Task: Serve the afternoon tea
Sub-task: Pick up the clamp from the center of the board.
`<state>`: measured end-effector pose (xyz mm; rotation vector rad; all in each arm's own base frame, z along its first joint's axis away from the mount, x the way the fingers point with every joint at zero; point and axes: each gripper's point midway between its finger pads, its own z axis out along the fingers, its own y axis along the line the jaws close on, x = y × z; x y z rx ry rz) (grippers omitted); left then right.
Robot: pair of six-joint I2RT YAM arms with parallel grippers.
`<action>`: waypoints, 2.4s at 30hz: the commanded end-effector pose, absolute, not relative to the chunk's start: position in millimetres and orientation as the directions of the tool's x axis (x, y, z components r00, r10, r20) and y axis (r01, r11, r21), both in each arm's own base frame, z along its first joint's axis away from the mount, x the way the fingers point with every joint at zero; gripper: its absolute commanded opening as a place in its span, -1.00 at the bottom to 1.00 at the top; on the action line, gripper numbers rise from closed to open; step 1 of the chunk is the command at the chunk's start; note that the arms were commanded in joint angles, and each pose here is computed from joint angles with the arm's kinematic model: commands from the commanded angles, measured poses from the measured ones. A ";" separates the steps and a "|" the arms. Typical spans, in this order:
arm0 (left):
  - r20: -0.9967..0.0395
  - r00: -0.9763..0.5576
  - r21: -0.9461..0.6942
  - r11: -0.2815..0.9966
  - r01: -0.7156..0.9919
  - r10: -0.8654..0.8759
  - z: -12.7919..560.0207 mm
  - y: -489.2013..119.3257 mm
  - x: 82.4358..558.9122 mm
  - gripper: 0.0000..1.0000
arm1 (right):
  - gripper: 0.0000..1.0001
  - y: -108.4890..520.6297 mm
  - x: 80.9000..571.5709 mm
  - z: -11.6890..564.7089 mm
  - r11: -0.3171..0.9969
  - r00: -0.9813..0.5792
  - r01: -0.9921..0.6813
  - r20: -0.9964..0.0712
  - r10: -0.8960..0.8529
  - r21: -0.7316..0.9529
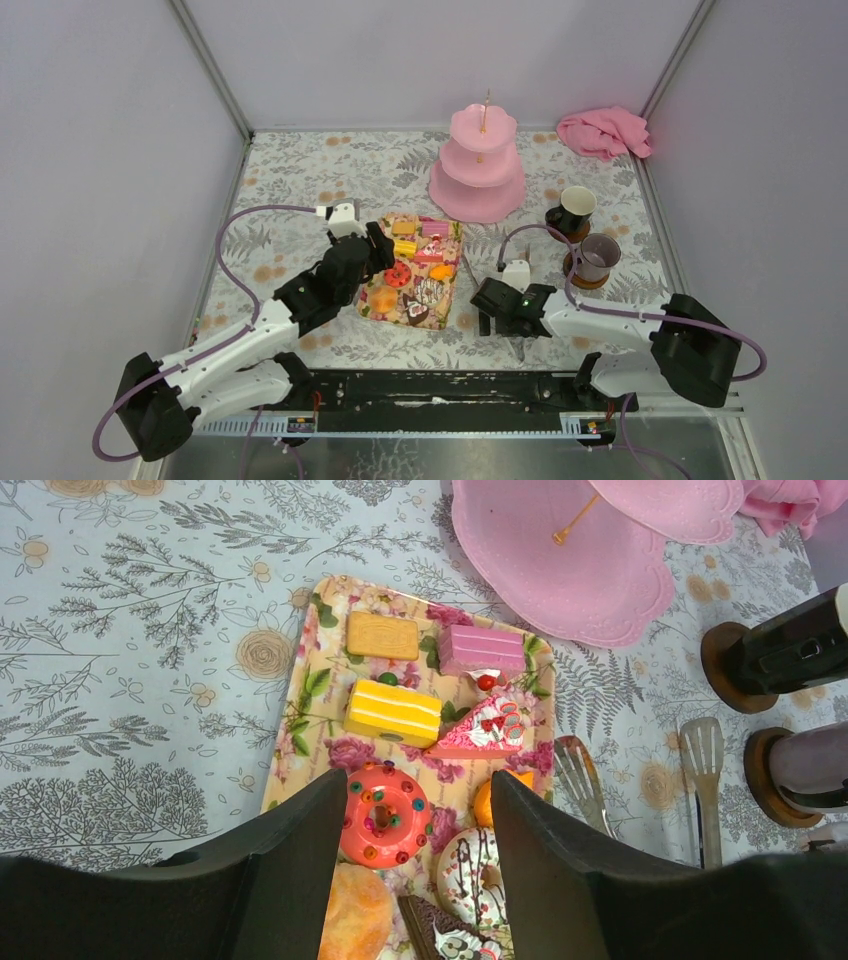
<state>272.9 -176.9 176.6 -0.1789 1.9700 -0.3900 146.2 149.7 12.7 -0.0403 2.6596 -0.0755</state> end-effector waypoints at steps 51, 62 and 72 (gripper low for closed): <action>-0.873 -0.410 -0.370 0.906 0.205 -0.264 178.0 -212.7 283.9 0.27 | -0.04 179.7 160.0 95.3 0.969 -0.785 -0.236 -0.602 -0.146 0.073; -0.861 -0.427 -0.407 0.879 0.248 -0.278 183.9 -225.9 280.4 0.26 | -0.20 178.6 149.8 106.5 0.954 -0.788 -0.278 -0.595 -0.160 0.111; -0.870 -0.406 -0.386 0.899 0.207 -0.280 186.1 -216.5 282.8 0.26 | -0.27 176.6 152.4 133.1 0.948 -0.755 -0.287 -0.641 -0.136 0.138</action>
